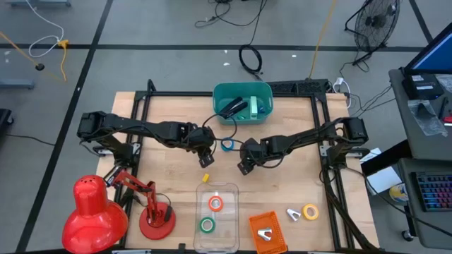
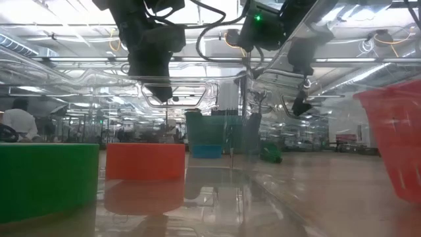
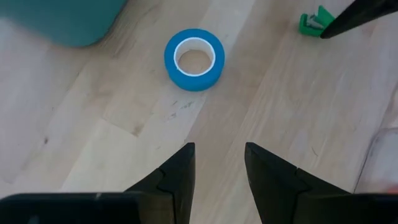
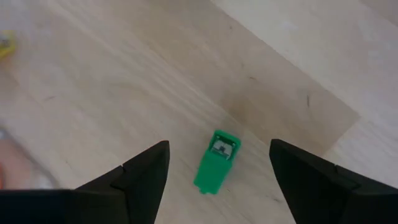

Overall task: Pick and place Stapler, Stapler remover, tape
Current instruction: Put the green stapler into the green bin

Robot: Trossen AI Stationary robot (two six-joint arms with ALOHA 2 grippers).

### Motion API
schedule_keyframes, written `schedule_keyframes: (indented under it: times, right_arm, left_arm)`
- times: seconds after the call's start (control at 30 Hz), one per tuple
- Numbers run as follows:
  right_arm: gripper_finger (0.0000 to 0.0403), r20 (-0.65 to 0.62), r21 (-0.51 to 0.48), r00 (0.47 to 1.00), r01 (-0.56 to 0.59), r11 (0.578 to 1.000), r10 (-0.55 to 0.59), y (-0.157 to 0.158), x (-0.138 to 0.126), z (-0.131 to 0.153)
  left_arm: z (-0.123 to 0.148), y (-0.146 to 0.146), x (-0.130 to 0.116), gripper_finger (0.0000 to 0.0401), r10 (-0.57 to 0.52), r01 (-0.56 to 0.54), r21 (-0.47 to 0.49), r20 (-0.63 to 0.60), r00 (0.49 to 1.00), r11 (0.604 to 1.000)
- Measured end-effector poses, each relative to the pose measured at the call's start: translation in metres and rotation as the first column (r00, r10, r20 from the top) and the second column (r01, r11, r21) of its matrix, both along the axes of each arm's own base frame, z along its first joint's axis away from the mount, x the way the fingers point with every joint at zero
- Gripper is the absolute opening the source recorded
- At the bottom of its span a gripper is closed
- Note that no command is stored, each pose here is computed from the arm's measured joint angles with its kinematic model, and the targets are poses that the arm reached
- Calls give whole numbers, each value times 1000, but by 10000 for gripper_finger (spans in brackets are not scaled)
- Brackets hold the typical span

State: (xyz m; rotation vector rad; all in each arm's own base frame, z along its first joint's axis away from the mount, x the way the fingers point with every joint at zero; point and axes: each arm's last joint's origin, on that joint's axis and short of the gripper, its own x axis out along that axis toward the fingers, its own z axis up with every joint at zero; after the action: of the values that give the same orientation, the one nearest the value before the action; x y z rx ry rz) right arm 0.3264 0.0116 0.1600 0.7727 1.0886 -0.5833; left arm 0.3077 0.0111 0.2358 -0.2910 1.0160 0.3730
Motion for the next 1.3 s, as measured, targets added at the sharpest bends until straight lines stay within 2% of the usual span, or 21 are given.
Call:
schedule_keyframes:
  times: [0.13, 0.27, 0.6, 0.8, 0.93, 1.13, 1.3]
  right_arm:
    - [256, -54, 26, 997, 48, 999, -46, 1, -4, -5]
    - [226, -41, 19, 998, 49, 999, -48, 3, -3, -4]
    - [94, -33, 44, 996, 84, 995, -83, 5, -2, -4]
    - [25, 27, 44, 998, 60, 997, -62, 5, 3, -1]
    - [18, 50, 68, 998, 45, 997, -48, 6, 8, 4]
    - [18, 153, 43, 988, -3, 999, -4, 3, 17, 37]
    - [20, 93, 14, 996, 15, 1000, -16, -5, 8, 59]
  left_arm:
    - [0, 0, 0, 140, -27, 27, 14, -7, 1000, 1000]
    - [0, 0, 0, 140, -30, 30, 16, -4, 1000, 999]
    - [0, 0, 0, 140, -46, 47, 17, -9, 999, 999]
    - [0, -1, 0, 140, -54, 54, 18, -12, 998, 998]
    - [0, -3, 0, 140, -50, 50, 12, -10, 999, 999]
    - [0, -5, 0, 140, -53, 53, 10, -9, 999, 999]
    - [0, -6, -1, 140, -55, 55, 8, -15, 998, 998]
